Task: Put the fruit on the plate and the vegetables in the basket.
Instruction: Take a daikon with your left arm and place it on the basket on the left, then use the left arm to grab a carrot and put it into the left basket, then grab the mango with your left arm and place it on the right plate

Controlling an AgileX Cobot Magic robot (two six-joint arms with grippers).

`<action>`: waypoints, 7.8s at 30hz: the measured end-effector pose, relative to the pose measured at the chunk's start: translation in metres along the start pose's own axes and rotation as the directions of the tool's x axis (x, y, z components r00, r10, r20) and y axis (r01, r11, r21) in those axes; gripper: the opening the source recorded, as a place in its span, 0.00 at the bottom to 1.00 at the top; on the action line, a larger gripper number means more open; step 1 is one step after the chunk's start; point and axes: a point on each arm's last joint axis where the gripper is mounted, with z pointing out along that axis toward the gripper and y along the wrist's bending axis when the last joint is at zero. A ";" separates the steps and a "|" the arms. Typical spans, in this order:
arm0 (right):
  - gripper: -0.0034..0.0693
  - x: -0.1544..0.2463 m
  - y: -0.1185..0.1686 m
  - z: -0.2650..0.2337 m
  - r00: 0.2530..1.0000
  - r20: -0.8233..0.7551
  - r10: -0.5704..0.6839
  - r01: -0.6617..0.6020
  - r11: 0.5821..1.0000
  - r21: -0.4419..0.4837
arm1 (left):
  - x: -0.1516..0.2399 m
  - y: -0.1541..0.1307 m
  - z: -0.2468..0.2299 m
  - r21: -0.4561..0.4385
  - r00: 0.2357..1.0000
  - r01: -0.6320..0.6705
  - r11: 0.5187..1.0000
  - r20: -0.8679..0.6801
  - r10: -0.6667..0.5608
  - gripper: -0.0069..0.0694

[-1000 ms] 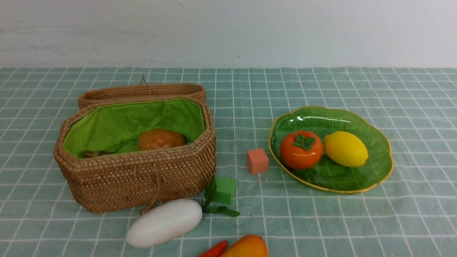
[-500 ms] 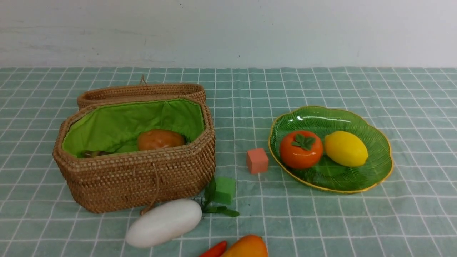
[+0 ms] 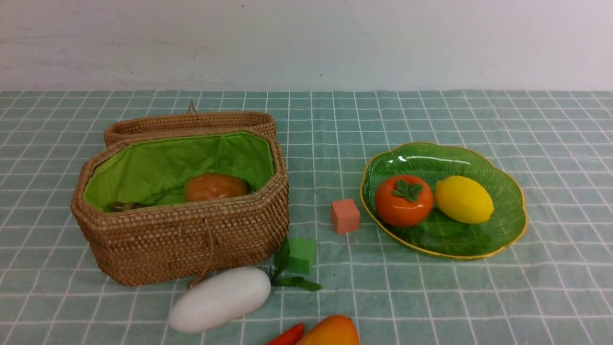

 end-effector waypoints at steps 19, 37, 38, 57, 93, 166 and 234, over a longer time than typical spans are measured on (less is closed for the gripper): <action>0.13 0.000 0.000 0.000 1.000 0.000 0.000 0.000 1.000 0.000 | -0.105 -0.061 -0.045 0.341 0.863 -0.013 0.940 0.479 -0.162 0.40; 0.17 0.000 0.000 0.000 1.000 0.000 0.000 0.000 1.000 0.000 | -0.140 -0.094 0.050 -0.037 0.845 -0.363 0.931 -0.433 0.312 0.40; 0.17 0.000 0.000 0.000 1.000 0.000 0.000 0.000 1.000 0.000 | -0.130 -0.101 0.061 0.037 0.783 -0.409 0.912 -0.498 0.372 0.40; 0.19 0.000 0.000 0.000 1.000 0.000 0.000 0.000 1.000 0.000 | -0.027 -0.182 0.195 0.567 0.180 -0.602 0.563 -0.590 0.787 0.96; 0.25 0.000 0.000 0.000 1.000 0.000 0.000 0.000 1.000 0.000 | -0.064 -0.200 0.171 0.653 0.191 -0.652 0.385 -0.350 0.917 0.78; 0.33 0.000 0.000 0.000 1.000 0.000 0.000 0.000 1.000 0.000 | 0.064 -0.178 0.163 0.744 -0.241 -0.520 0.419 -0.598 0.764 0.65; 0.37 0.000 0.000 0.000 1.000 0.000 0.000 0.000 1.000 0.000 | 0.077 -0.252 0.166 0.587 0.148 -0.418 0.693 -0.709 0.690 0.87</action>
